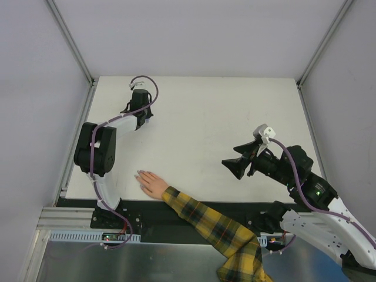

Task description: Paint the nails

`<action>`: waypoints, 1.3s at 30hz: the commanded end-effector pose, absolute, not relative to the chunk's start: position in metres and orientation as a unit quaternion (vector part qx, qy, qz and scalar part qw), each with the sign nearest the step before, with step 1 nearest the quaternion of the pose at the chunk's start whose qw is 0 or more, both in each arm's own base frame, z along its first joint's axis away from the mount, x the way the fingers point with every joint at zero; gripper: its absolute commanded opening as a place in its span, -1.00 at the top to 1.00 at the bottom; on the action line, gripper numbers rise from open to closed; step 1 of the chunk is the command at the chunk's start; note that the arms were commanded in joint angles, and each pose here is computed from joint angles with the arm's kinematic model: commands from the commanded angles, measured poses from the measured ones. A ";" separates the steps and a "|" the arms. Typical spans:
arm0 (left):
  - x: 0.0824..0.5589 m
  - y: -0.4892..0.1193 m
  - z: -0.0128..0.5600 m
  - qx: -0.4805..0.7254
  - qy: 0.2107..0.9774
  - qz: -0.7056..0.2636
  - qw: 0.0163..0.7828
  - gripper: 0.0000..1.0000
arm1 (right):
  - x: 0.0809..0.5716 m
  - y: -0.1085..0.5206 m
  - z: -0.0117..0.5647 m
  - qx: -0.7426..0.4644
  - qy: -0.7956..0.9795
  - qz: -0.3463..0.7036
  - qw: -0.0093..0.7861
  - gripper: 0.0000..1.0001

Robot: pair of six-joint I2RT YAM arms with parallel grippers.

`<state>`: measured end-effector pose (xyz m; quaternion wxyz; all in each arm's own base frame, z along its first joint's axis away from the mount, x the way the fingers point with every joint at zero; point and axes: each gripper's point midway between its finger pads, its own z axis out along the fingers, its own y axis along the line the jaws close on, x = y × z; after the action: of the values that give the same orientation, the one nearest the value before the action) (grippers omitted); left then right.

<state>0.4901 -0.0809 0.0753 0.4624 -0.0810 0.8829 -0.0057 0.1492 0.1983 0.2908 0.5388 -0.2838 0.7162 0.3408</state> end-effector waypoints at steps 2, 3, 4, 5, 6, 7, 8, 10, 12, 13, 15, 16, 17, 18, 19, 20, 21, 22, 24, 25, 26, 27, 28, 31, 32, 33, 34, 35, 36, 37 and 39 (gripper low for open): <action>0.498 -0.076 0.081 -0.110 0.887 -0.003 0.449 1.00 | 0.153 0.198 0.292 -0.270 0.719 0.341 0.542 -0.45; 0.500 -0.077 0.082 -0.111 0.886 -0.003 0.449 1.00 | 0.153 0.199 0.292 -0.270 0.719 0.342 0.542 -0.44; 0.500 -0.076 0.083 -0.114 0.886 -0.001 0.448 1.00 | 0.152 0.199 0.293 -0.270 0.718 0.344 0.542 -0.45; 0.499 -0.076 0.079 -0.116 0.889 -0.001 0.443 1.00 | 0.153 0.200 0.292 -0.271 0.720 0.344 0.539 -0.44; 0.500 -0.077 0.078 -0.117 0.889 -0.002 0.442 1.00 | 0.153 0.201 0.293 -0.270 0.719 0.345 0.540 -0.45; 0.500 -0.078 0.077 -0.117 0.891 -0.004 0.439 1.00 | 0.154 0.201 0.293 -0.270 0.719 0.345 0.540 -0.44; 0.500 -0.078 0.074 -0.120 0.893 -0.003 0.434 1.00 | 0.154 0.202 0.293 -0.270 0.719 0.345 0.539 -0.44; 0.499 -0.077 0.073 -0.124 0.895 -0.002 0.429 1.00 | 0.154 0.202 0.294 -0.269 0.719 0.346 0.540 -0.44; 0.499 -0.077 0.071 -0.128 0.897 0.001 0.423 1.00 | 0.154 0.202 0.295 -0.269 0.718 0.346 0.540 -0.44; 0.500 -0.077 0.071 -0.131 0.897 0.001 0.423 1.00 | 0.154 0.202 0.295 -0.268 0.718 0.346 0.540 -0.44; 0.500 -0.076 0.070 -0.134 0.897 0.004 0.421 1.00 | 0.154 0.202 0.294 -0.269 0.719 0.345 0.540 -0.45; 0.500 -0.076 0.070 -0.135 0.897 0.005 0.421 1.00 | 0.154 0.201 0.294 -0.268 0.720 0.345 0.540 -0.44; 0.500 -0.075 0.070 -0.138 0.897 0.005 0.420 1.00 | 0.155 0.202 0.293 -0.268 0.720 0.345 0.539 -0.44; 0.499 -0.075 0.069 -0.140 0.897 0.006 0.420 1.00 | 0.155 0.202 0.293 -0.267 0.720 0.345 0.539 -0.45; 0.499 -0.075 0.068 -0.142 0.897 0.005 0.419 1.00 | 0.155 0.202 0.293 -0.268 0.720 0.345 0.539 -0.44; 0.499 -0.075 0.069 -0.144 0.896 0.004 0.419 1.00 | 0.155 0.202 0.293 -0.268 0.720 0.345 0.539 -0.44; 0.499 -0.076 0.068 -0.144 0.897 0.002 0.418 1.00 | 0.155 0.203 0.293 -0.268 0.720 0.345 0.538 -0.44; 0.499 -0.076 0.068 -0.145 0.897 0.001 0.417 1.00 | 0.155 0.203 0.293 -0.268 0.720 0.345 0.539 -0.44; 0.499 -0.076 0.068 -0.145 0.897 0.001 0.417 0.98 | 0.156 0.203 0.292 -0.268 0.722 0.344 0.537 -0.44; 0.499 -0.076 0.067 -0.147 0.897 0.000 0.417 0.96 | 0.156 0.203 0.292 -0.268 0.722 0.344 0.537 -0.45; 0.499 -0.077 0.067 -0.148 0.897 0.000 0.417 0.95 | 0.156 0.202 0.292 -0.268 0.722 0.344 0.537 -0.45; 0.499 -0.076 0.067 -0.149 0.897 0.000 0.417 0.94 | 0.156 0.203 0.292 -0.268 0.722 0.344 0.537 -0.44; 0.499 -0.076 0.067 -0.149 0.897 0.001 0.416 0.91 | 0.156 0.203 0.292 -0.268 0.722 0.344 0.537 -0.45; 0.499 -0.076 0.067 -0.149 0.897 0.001 0.416 0.82 | 0.156 0.202 0.293 -0.268 0.721 0.344 0.539 -0.45; 0.499 -0.076 0.067 -0.149 0.897 0.000 0.416 0.81 | 0.155 0.203 0.292 -0.269 0.722 0.343 0.537 -0.45; 0.499 -0.077 0.067 -0.148 0.897 -0.001 0.416 0.80 | 0.156 0.203 0.293 -0.269 0.721 0.344 0.538 -0.45; 0.499 -0.077 0.067 -0.148 0.897 -0.001 0.416 0.78 | 0.156 0.203 0.293 -0.269 0.722 0.344 0.537 -0.45; 0.498 -0.077 0.066 -0.148 0.898 -0.001 0.415 0.77 | 0.156 0.204 0.293 -0.270 0.721 0.345 0.537 -0.45; 0.498 -0.076 0.066 -0.149 0.897 0.000 0.415 0.77 | 0.156 0.204 0.292 -0.270 0.723 0.344 0.535 -0.45; 0.498 -0.076 0.066 -0.149 0.898 0.001 0.415 0.76 | 0.156 0.204 0.291 -0.270 0.723 0.344 0.535 -0.45; 0.498 -0.077 0.066 -0.147 0.898 -0.001 0.415 0.70 | 0.156 0.204 0.291 -0.270 0.723 0.344 0.535 -0.45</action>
<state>0.4934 -0.0794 0.0628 0.4150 -0.1384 0.8992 -0.0063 0.1529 0.2025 0.2816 0.5240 -0.2807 0.7295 0.3384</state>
